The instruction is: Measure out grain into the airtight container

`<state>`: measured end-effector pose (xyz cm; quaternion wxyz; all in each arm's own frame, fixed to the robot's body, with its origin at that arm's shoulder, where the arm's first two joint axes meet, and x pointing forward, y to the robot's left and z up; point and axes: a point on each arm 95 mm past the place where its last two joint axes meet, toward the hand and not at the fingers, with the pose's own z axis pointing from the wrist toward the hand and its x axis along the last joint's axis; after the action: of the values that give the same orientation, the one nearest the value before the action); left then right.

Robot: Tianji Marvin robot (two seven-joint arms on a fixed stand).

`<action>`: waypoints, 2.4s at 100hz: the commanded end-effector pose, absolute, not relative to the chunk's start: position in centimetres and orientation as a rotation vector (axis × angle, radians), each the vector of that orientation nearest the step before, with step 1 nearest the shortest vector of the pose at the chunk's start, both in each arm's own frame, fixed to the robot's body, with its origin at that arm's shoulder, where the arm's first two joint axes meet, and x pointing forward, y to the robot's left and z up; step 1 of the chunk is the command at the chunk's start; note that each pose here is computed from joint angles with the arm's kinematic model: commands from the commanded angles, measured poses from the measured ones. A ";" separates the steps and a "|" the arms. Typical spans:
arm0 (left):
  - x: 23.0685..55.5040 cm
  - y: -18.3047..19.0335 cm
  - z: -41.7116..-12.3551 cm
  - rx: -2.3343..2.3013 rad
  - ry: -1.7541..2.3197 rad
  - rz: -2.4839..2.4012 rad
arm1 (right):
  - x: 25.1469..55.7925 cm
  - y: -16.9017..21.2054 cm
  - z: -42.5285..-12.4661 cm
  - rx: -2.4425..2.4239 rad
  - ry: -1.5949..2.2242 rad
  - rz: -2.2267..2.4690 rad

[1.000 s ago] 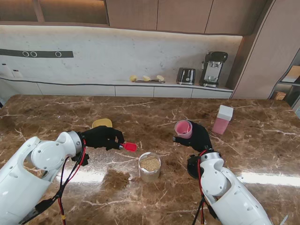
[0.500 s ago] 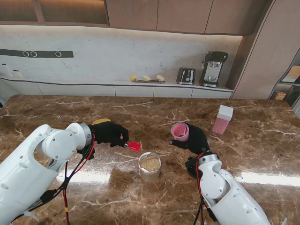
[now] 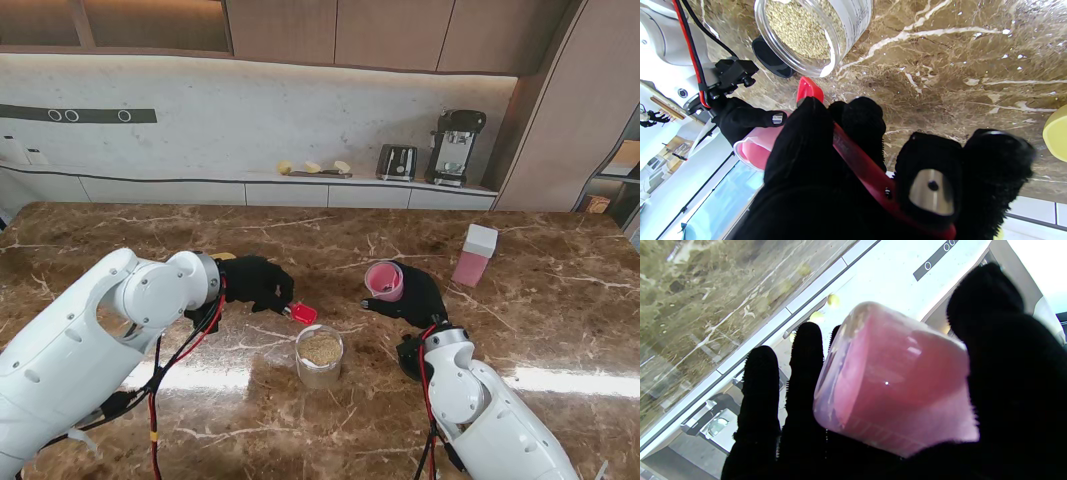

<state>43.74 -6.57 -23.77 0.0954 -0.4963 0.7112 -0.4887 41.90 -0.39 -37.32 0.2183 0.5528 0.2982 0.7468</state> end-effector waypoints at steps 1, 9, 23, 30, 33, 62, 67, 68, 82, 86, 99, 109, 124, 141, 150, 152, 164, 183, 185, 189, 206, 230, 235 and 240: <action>43.7 -6.7 -23.8 -1.472 2.117 -1.430 | 41.8 -0.5 -37.6 1.544 0.841 2.060; 43.6 -7.0 -23.6 -1.458 2.132 -1.413 | 41.8 -0.6 -37.6 1.541 0.841 2.064; 43.4 -7.6 -23.4 -1.419 2.164 -1.381 | 41.8 -0.7 -37.5 1.538 0.843 2.065; 43.2 -8.0 -23.4 -1.405 2.179 -1.359 | 41.8 -0.8 -37.5 1.534 0.845 2.064; 43.2 -8.2 -23.4 -1.400 2.183 -1.352 | 41.8 -0.8 -37.5 1.533 0.847 2.064; 43.1 -9.4 -23.5 -1.372 2.244 -1.242 | 41.8 -0.7 -37.4 1.540 0.843 2.083; 43.0 -9.6 -23.4 -1.368 2.254 -1.223 | 41.8 -0.7 -37.4 1.539 0.840 2.086; 43.0 -9.6 -23.4 -1.366 2.255 -1.221 | 41.8 -0.7 -37.4 1.539 0.839 2.087; 42.9 -10.1 -23.4 -1.339 2.270 -1.191 | 41.8 -0.7 -37.4 1.541 0.834 2.091; 42.8 -10.2 -23.4 -1.337 2.277 -1.181 | 41.8 -0.7 -37.4 1.541 0.831 2.093; 42.7 -10.5 -23.7 -1.332 2.289 -1.158 | 41.7 -0.8 -37.3 1.538 0.827 2.099; 42.6 -10.9 -23.8 -1.327 2.299 -1.147 | 41.7 -0.8 -37.3 1.540 0.819 2.107; 42.4 -11.4 -24.0 -1.301 2.311 -1.126 | 41.6 -0.9 -37.2 1.540 0.818 2.114; 42.3 -11.7 -24.4 -1.297 2.305 -1.106 | 41.6 -0.8 -37.2 1.540 0.821 2.123; 42.3 -11.7 -24.7 -1.308 2.295 -1.096 | 41.6 -0.8 -37.2 1.542 0.821 2.125; 42.3 -11.7 -24.7 -1.310 2.293 -1.093 | 41.6 -0.8 -37.2 1.543 0.820 2.126; 42.2 -11.7 -25.0 -1.334 2.280 -1.077 | 41.5 -0.8 -37.2 1.544 0.820 2.129; 42.0 -11.9 -25.1 -1.347 2.271 -1.057 | 41.5 -0.7 -37.2 1.551 0.823 2.133; 42.0 -11.9 -25.1 -1.347 2.273 -1.054 | 41.5 -0.6 -37.2 1.552 0.823 2.134; 42.0 -11.9 -25.1 -1.348 2.276 -1.047 | 41.5 -0.6 -37.2 1.552 0.823 2.135; 42.0 -12.2 -25.2 -1.346 2.287 -1.030 | 41.5 -0.6 -37.1 1.552 0.824 2.140; 42.0 -12.6 -25.3 -1.351 2.297 -1.009 | 41.5 -0.6 -37.1 1.553 0.823 2.147; 42.1 -12.6 -25.4 -1.354 2.299 -1.002 | 41.4 -0.6 -37.1 1.553 0.823 2.149; 42.1 -12.7 -25.6 -1.358 2.302 -0.995 | 41.4 -0.6 -37.1 1.552 0.823 2.150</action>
<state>41.94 -12.82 -25.29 0.1453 -0.4654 0.7993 -0.3512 41.75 -0.70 -36.68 0.1878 0.5442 0.2882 0.7652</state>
